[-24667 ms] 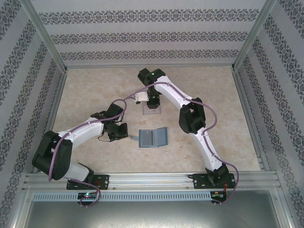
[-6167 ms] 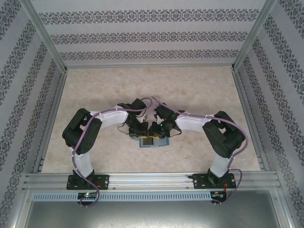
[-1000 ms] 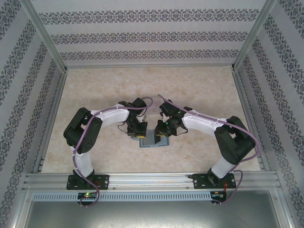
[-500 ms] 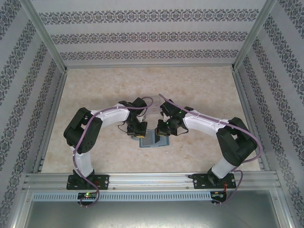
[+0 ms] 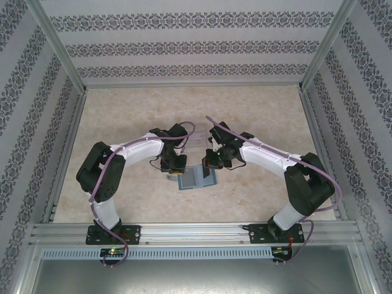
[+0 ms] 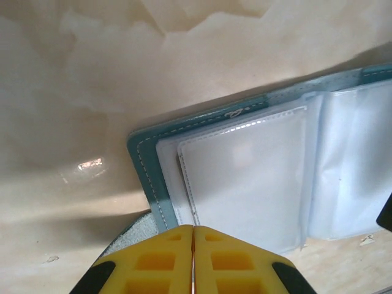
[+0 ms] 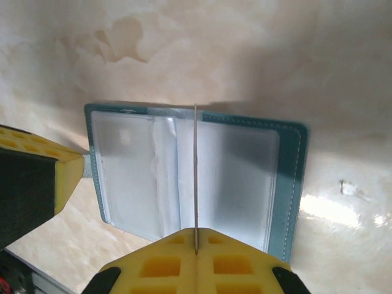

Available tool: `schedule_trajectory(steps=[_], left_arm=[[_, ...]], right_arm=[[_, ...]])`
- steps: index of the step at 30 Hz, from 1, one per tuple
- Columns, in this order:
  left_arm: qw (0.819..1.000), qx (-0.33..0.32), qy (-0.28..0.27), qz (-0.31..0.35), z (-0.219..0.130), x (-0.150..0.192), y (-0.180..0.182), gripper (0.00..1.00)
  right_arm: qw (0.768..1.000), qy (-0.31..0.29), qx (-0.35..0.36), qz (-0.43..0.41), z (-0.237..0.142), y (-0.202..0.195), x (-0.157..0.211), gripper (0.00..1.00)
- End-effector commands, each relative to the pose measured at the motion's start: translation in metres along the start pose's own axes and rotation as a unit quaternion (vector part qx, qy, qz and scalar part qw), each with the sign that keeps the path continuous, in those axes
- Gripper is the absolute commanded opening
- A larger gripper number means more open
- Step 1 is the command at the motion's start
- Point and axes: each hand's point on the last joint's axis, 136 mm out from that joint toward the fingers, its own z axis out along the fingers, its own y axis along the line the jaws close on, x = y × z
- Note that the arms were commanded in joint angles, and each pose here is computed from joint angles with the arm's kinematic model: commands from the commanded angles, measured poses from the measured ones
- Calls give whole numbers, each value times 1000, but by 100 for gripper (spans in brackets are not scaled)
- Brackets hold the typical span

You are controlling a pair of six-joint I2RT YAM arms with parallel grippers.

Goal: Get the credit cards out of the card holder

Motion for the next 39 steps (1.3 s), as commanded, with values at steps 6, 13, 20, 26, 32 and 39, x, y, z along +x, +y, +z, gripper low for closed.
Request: schedule_trajectory(steps=[6, 13, 20, 26, 32, 39], left_arm=[[999, -8, -31, -14, -21, 0, 14, 9], [999, -9, -39, -21, -23, 2, 22, 9], [998, 13, -45, -40, -23, 4, 28, 8], [997, 16, -49, -59, -26, 7, 42, 8], [995, 24, -51, -78, -25, 13, 48, 8], [994, 29, -63, -86, -29, 14, 48, 9]], right_arm=[[984, 16, 46, -172, -23, -5, -18, 3], [930, 20, 82, -358, -31, -5, -43, 0], [858, 53, 96, -502, -42, 4, -66, 0], [805, 83, 112, -576, -46, 7, -85, 0], [766, 99, 122, -623, -44, 11, -111, 0], [740, 96, 132, -653, -37, 15, -143, 0]])
